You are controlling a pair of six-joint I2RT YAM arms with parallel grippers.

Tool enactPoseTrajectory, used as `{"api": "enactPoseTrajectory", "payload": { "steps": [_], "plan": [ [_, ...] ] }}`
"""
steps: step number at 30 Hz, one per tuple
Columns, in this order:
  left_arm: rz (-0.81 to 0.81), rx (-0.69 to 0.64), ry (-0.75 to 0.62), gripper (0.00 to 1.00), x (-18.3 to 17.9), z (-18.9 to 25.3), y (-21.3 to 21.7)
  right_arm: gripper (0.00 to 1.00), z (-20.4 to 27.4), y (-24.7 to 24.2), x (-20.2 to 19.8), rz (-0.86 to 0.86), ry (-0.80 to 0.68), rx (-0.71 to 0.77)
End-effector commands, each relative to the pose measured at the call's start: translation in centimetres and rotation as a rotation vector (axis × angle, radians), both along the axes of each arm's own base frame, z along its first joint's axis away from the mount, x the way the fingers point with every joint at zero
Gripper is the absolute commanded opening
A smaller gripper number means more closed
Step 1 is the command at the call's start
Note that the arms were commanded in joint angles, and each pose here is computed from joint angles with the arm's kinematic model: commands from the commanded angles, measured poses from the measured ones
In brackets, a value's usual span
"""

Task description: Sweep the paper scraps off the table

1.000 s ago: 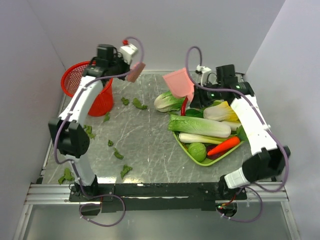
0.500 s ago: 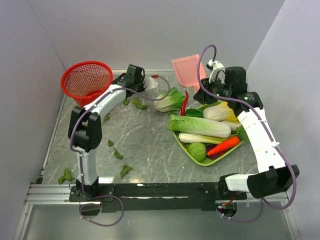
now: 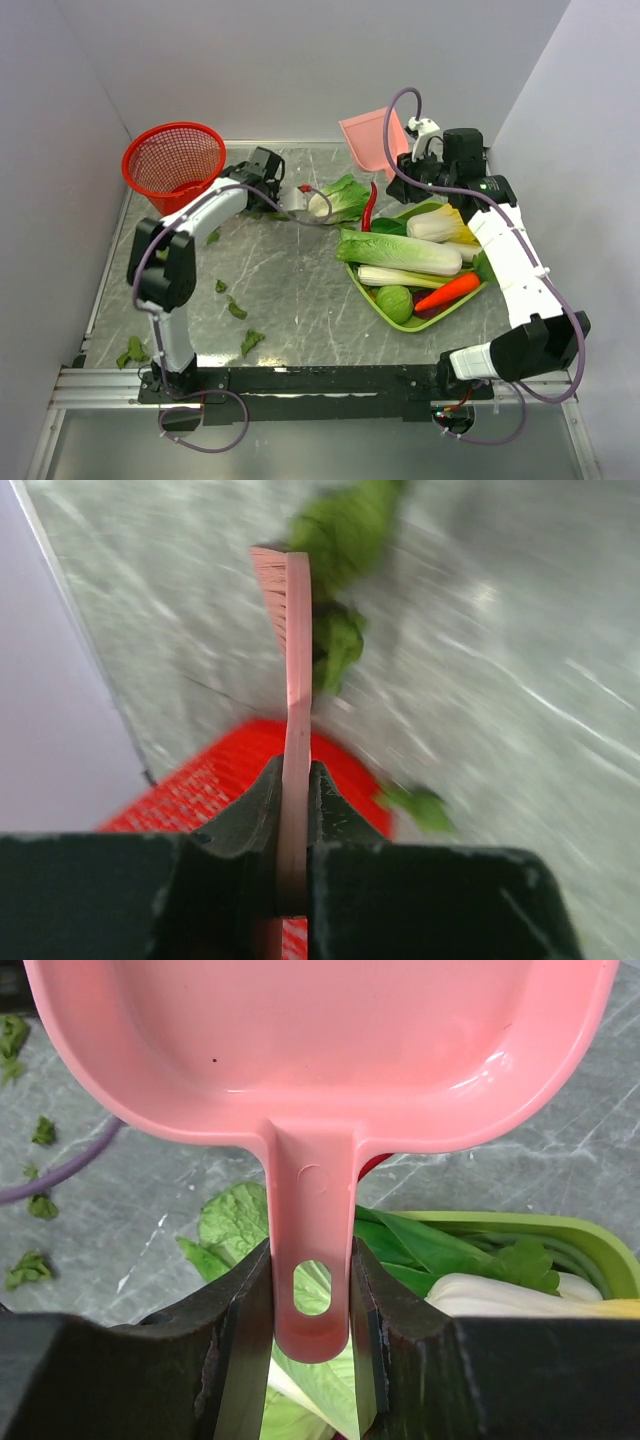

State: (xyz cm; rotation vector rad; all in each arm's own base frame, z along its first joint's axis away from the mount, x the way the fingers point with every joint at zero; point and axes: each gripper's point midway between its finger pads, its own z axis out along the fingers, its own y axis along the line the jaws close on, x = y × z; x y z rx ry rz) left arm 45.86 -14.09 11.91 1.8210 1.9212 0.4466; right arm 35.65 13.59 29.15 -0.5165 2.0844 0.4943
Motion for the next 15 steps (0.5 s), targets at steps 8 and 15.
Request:
{"api": "enactPoseTrajectory", "payload": {
  "steps": [8, 15],
  "plan": [
    [-0.075, -0.243, 0.131, 0.01, -16.5, 4.4, -0.3, 0.00, -1.4, 0.6, -0.9, 0.097, -0.067, -0.097],
    [-0.112, -0.399, -0.195, 0.01, -13.5, 9.3, -1.7, 0.00, -0.8, 0.6, -2.9, 0.119, -0.071, -0.098]
  ]
}}
